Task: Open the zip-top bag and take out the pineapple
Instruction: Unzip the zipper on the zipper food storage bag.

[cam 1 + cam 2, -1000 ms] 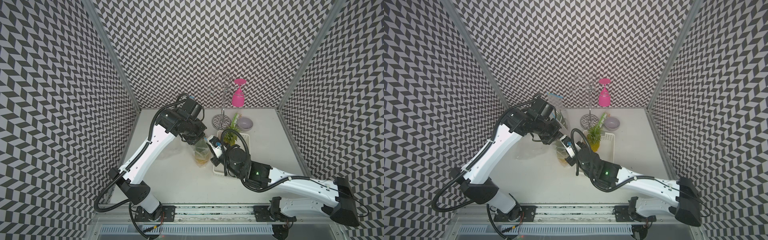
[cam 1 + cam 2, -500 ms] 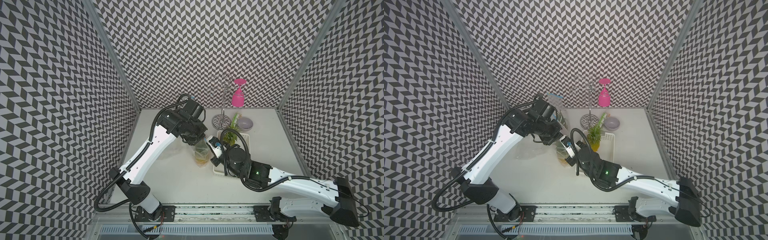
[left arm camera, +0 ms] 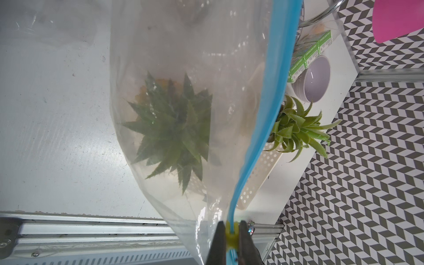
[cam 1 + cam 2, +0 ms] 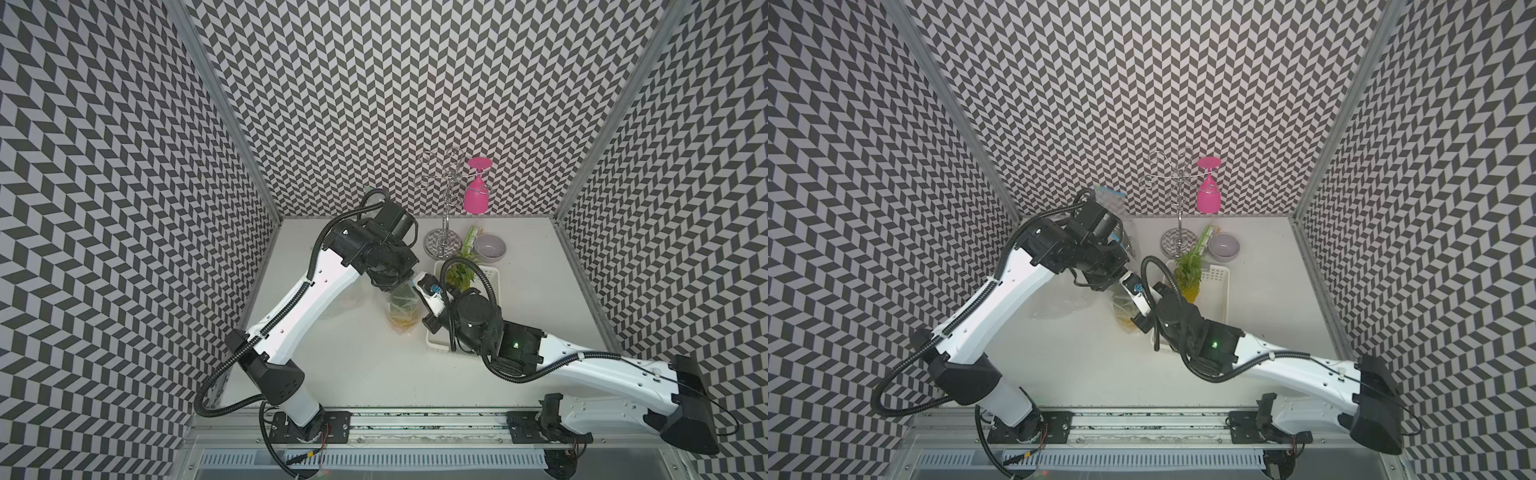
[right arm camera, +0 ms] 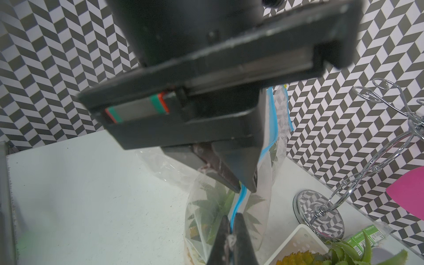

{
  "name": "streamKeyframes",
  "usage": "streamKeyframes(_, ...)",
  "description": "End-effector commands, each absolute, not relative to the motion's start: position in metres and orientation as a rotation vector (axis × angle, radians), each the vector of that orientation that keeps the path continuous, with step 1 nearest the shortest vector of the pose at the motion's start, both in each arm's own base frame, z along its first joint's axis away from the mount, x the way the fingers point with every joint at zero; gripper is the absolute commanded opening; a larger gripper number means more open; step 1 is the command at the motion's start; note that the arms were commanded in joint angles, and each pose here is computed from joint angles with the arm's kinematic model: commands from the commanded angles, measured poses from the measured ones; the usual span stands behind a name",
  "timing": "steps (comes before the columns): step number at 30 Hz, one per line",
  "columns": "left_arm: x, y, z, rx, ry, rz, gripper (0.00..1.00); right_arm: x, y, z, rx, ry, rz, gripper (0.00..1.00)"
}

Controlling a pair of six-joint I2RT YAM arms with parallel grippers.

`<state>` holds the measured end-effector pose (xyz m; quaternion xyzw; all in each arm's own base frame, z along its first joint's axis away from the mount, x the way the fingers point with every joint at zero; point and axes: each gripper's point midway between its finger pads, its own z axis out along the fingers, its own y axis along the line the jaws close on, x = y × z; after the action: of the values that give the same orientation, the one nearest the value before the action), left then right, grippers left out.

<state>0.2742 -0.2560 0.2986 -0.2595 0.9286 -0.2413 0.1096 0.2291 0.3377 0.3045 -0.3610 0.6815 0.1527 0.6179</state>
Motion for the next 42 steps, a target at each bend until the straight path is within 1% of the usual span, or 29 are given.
streamKeyframes(1, 0.3, -0.238, 0.292, -0.772, 2.634, -0.552, 0.0, 0.215, 0.336, 0.367, -0.742, 1.428, 0.492, 0.0)
streamKeyframes(14, 0.326, -0.228, 0.294, -0.754, 2.538, -0.435, 0.0, 0.206, 0.336, 0.369, -0.766, 1.423, 0.518, 0.0)
streamKeyframes(18, 0.333, -0.221, 0.288, -0.751, 2.532, -0.383, 0.0, 0.205, 0.335, 0.37, -0.763, 1.424, 0.525, 0.0)
streamKeyframes(25, 0.368, -0.204, 0.301, -0.796, 2.395, -0.38, 0.0, 0.203, 0.335, 0.369, -0.763, 1.43, 0.536, 0.0)
streamKeyframes(31, 0.39, -0.188, 0.311, -0.845, 2.309, -0.407, 0.0, 0.203, 0.334, 0.37, -0.762, 1.431, 0.54, 0.0)
streamKeyframes(38, 0.415, -0.164, 0.317, -0.852, 2.25, -0.355, 0.0, 0.202, 0.334, 0.37, -0.758, 1.43, 0.546, 0.0)
streamKeyframes(42, 0.428, -0.156, 0.32, -0.853, 2.214, -0.368, 0.0, 0.202, 0.333, 0.369, -0.756, 1.433, 0.548, 0.0)
